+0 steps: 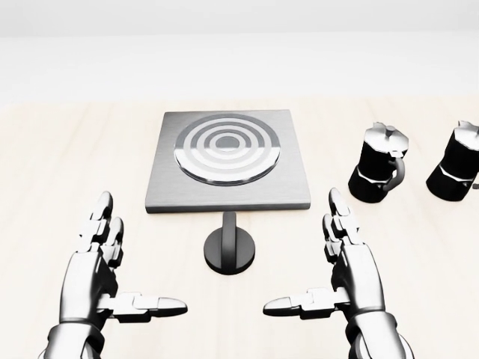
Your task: Turn off the stove.
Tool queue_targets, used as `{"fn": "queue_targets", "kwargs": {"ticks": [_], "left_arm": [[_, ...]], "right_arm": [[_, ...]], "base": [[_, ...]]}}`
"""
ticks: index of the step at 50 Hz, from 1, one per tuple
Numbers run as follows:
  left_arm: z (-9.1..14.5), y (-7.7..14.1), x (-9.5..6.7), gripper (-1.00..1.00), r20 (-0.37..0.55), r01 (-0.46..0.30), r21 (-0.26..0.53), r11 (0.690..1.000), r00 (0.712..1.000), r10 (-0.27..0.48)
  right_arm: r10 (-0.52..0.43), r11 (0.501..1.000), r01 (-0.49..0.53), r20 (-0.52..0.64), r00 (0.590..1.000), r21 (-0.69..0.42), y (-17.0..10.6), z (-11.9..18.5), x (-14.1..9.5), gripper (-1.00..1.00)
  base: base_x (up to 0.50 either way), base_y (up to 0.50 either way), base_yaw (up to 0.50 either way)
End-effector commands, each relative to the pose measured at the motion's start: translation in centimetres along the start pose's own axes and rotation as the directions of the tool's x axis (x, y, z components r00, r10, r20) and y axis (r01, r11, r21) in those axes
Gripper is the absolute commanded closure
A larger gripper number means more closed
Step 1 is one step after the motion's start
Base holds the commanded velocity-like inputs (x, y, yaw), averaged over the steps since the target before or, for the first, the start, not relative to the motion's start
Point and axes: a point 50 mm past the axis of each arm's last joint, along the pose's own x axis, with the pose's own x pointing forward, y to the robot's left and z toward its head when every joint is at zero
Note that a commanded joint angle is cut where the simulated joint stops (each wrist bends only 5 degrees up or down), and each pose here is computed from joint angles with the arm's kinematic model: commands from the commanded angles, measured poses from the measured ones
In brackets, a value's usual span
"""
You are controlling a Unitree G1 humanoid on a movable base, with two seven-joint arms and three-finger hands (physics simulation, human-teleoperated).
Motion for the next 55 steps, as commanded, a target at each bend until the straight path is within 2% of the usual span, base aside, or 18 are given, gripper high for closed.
{"fn": "queue_targets", "kwargs": {"ticks": [1, 4, 7, 11, 15, 19, 20, 21, 25, 30, 34, 41, 45, 46, 49, 51, 52, 55], "left_arm": [[0.1, 0.2, 0.1, -1.0, 0.008, -0.014, -0.014, 1.0, 1.0, 0.014], [0.3, 0.5, 0.0, -1.0, 0.036, -0.067, 0.035, 0.997, 0.997, 0.066], [0.4, 1.0, 0.4, -1.0, 0.034, -0.106, 0.006, 0.994, 0.994, 0.106], [1.2, 2.2, 0.5, -1.0, 0.071, -0.216, -0.016, 0.976, 0.974, 0.216], [1.8, 3.9, 0.2, -1.0, 0.101, -0.363, -0.012, 0.932, 0.926, 0.363], [2.7, 5.2, -0.7, -1.0, 0.154, -0.429, -0.019, 0.903, 0.891, 0.427], [3.2, 5.6, -1.0, -1.0, 0.18, -0.45, -0.062, 0.891, 0.873, 0.453], [3.5, 5.8, -1.3, -1.0, 0.191, -0.446, -0.07, 0.892, 0.872, 0.451], [3.8, 7.4, -2.0, -1.0, 0.196, -0.532, -0.078, 0.843, 0.821, 0.536], [3.8, 8.7, -2.8, -1.0, 0.172, -0.592, -0.073, 0.803, 0.785, 0.595], [3.8, 10.0, -3.7, -1.0, 0.176, -0.685, -0.095, 0.723, 0.703, 0.689], [4.4, 11.2, -5.9, -1.0, 0.213, -0.744, -0.105, 0.66, 0.631, 0.746], [4.0, 11.5, -6.7, -1.0, 0.194, -0.758, -0.077, 0.648, 0.626, 0.755], [4.2, 11.9, -7.2, -1.0, 0.2, -0.79, -0.087, 0.607, 0.583, 0.788], [4.0, 12.5, -7.6, -1.0, 0.191, -0.823, -0.104, 0.558, 0.535, 0.823], [4.1, 12.7, -7.9, -1.0, 0.193, -0.825, -0.104, 0.556, 0.532, 0.825], [3.7, 12.7, -8.1, -1.0, 0.167, -0.82, -0.08, 0.567, 0.55, 0.819], [3.6, 13.1, -8.2, -1.0, 0.165, -0.829, -0.085, 0.553, 0.535, 0.829]], "right_arm": [[-0.002, 1.0, 0.002, -0.003, 1.0, -0.002, 0.0, 0.0, 0.0, -1.0], [-0.003, 1.0, 0.003, -0.004, 1.0, -0.002, 0.0, -0.1, 0.0, -1.0], [-0.003, 1.0, 0.003, -0.002, 1.0, -0.002, -0.1, -0.1, 0.0, -1.0], [-0.004, 1.0, 0.004, 0.002, 1.0, -0.003, 0.0, 0.1, 0.0, -1.0], [-0.002, 1.0, 0.002, 0.002, 1.0, -0.004, 0.0, 0.1, 0.0, -1.0], [-0.003, 1.0, 0.003, 0.006, 1.0, -0.002, 0.0, 0.1, 0.0, -1.0], [-0.005, 1.0, 0.005, 0.004, 1.0, -0.002, -0.1, 0.0, 0.0, -1.0], [-0.006, 1.0, 0.006, 0.004, 1.0, -0.002, -0.1, 0.0, 0.0, -1.0], [-0.003, 1.0, 0.003, 0.012, 1.0, 0.001, 0.0, 0.2, -0.1, -1.0], [-0.003, 1.0, 0.003, 0.01, 1.0, -0.003, 0.0, 0.1, -0.1, -1.0], [-0.005, 1.0, 0.005, 0.018, 1.0, -0.002, 0.0, 0.3, -0.2, -1.0], [-0.005, 1.0, 0.005, 0.021, 1.0, -0.004, 0.0, 0.3, -0.2, -1.0], [-0.007, 1.0, 0.007, 0.02, 1.0, -0.003, 0.0, 0.4, -0.2, -1.0], [-0.007, 1.0, 0.007, 0.016, 1.0, -0.003, -0.1, 0.2, -0.1, -1.0], [-0.008, 1.0, 0.009, 0.015, 1.0, -0.006, -0.1, 0.2, -0.2, -1.0], [-0.007, 1.0, 0.007, 0.017, 1.0, -0.005, 0.0, 0.3, -0.2, -1.0], [-0.006, 1.0, 0.006, 0.015, 1.0, -0.006, 0.0, 0.3, -0.2, -1.0], [-0.005, 1.0, 0.005, 0.012, 1.0, -0.008, 0.0, 0.1, -0.1, -1.0]], "base": [[0.34, 0.0, 0.0], [0.34, 0.0, 0.0], [0.33, 0.0, 0.0], [0.22, 0.0, 0.0], [0.0, 0.0, 0.0], [0.0, 0.0, 0.0], [0.0, 0.0, 0.0], [0.0, 0.0, 0.0], [0.0, 0.0, 0.0], [0.0, 0.0, 0.0], [0.0, 0.0, 0.0], [0.0, 0.0, 0.0], [0.0, 0.0, 0.0], [0.0, 0.0, 0.0], [0.0, 0.0, 0.0], [0.0, 0.0, 0.0], [0.0, 0.0, 0.0], [0.0, 0.0, 0.0]]}}
